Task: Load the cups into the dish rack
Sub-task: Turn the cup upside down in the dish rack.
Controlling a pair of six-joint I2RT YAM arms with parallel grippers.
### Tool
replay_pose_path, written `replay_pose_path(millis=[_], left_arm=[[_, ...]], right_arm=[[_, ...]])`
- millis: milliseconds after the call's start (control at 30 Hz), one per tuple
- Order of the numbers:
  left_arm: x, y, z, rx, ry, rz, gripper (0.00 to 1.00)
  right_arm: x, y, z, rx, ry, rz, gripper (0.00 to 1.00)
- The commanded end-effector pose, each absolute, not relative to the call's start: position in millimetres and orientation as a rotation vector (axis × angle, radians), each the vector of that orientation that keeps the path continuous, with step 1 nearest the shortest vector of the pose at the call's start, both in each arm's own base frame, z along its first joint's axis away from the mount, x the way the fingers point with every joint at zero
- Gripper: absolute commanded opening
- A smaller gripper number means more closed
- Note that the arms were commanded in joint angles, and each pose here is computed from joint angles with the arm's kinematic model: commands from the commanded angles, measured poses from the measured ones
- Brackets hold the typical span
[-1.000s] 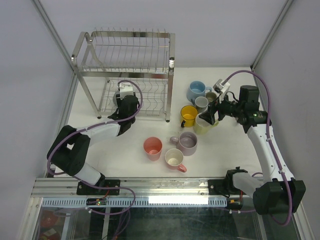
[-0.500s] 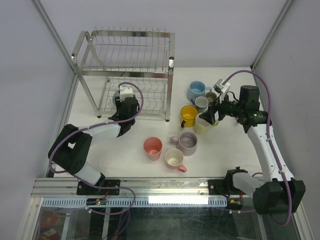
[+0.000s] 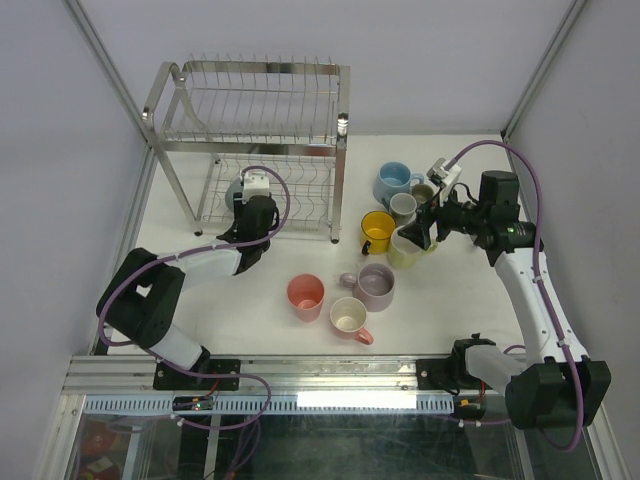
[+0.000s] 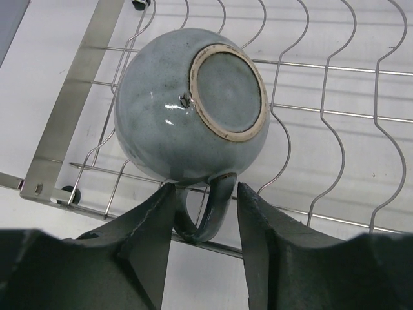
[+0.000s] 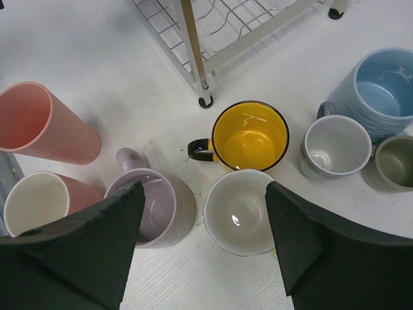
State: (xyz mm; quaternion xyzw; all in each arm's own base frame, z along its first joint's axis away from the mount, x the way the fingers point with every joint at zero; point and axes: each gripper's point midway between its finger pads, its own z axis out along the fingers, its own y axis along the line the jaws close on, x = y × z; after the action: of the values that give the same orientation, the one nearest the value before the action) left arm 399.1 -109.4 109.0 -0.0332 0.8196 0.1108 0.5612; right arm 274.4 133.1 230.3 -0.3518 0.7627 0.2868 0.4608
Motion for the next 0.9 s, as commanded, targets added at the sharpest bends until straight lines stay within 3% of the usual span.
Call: replay_pose_path(millis=[0,433,867], left_arm=[[407.0,-108.1,118.0,-0.082,1.888,0.271,0.43],[409.6,-105.5,107.4,-0.083,1.961,0.349,0.24],[408.4,-96.7,160.6,-0.135,1.821,0.259,0.02]], right_arm=[[275.8,133.8,249.7,-0.883,1.794,0.689,0.79],[272.3,135.7,252.7,-0.891,1.779,0.705,0.79],[271.1,135.8,254.7,-0.893,1.771,0.704,0.79]])
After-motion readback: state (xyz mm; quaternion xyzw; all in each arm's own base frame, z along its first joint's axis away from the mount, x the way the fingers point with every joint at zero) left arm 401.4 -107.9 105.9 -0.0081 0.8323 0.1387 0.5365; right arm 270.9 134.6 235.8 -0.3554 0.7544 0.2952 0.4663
